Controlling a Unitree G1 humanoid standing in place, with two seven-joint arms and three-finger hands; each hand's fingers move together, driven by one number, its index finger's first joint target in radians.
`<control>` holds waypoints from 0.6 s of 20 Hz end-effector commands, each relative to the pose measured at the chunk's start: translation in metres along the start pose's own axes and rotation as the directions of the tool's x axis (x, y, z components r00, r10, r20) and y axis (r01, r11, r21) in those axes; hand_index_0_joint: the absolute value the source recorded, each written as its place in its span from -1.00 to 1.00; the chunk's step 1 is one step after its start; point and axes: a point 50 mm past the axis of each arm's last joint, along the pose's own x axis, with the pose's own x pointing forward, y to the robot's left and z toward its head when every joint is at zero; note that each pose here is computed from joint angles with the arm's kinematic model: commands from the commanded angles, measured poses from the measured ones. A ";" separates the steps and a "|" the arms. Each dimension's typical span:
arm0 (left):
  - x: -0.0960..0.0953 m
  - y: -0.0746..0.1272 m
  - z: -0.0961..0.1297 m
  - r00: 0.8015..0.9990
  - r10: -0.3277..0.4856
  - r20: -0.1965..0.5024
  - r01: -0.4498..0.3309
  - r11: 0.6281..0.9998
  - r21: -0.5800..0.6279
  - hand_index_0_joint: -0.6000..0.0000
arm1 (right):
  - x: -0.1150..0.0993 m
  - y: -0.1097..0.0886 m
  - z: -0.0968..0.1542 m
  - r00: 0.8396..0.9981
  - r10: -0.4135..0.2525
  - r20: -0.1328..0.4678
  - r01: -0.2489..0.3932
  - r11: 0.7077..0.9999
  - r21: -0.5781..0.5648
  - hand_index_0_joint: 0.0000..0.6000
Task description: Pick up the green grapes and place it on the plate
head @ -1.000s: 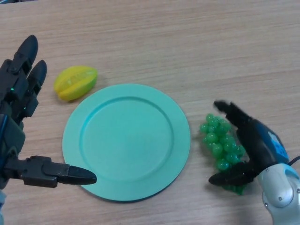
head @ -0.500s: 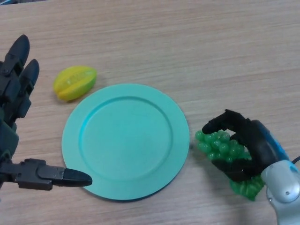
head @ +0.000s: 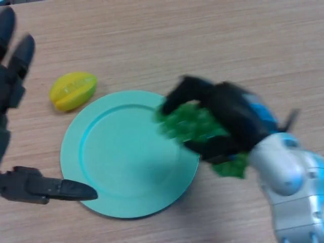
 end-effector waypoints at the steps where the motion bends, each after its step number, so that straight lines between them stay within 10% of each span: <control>1: -0.004 0.012 0.027 0.991 0.051 0.127 -0.059 0.996 0.059 1.00 | 0.000 -0.030 0.038 0.963 -0.191 0.189 0.200 0.979 -0.028 1.00; 3: -0.007 0.015 0.027 0.992 0.063 0.114 -0.070 0.996 0.061 1.00 | 0.004 -0.028 0.056 0.945 -0.193 0.262 0.200 0.980 -0.001 0.83; 7: -0.012 0.020 0.020 0.991 0.090 0.099 -0.098 0.992 0.078 1.00 | 0.016 -0.022 0.083 0.922 -0.216 0.321 0.220 0.975 0.025 -0.84; 12: -0.016 0.022 0.019 0.993 0.088 0.080 -0.096 0.990 0.100 1.00 | 0.022 -0.022 0.096 0.901 -0.199 0.384 0.245 0.967 -0.073 -1.00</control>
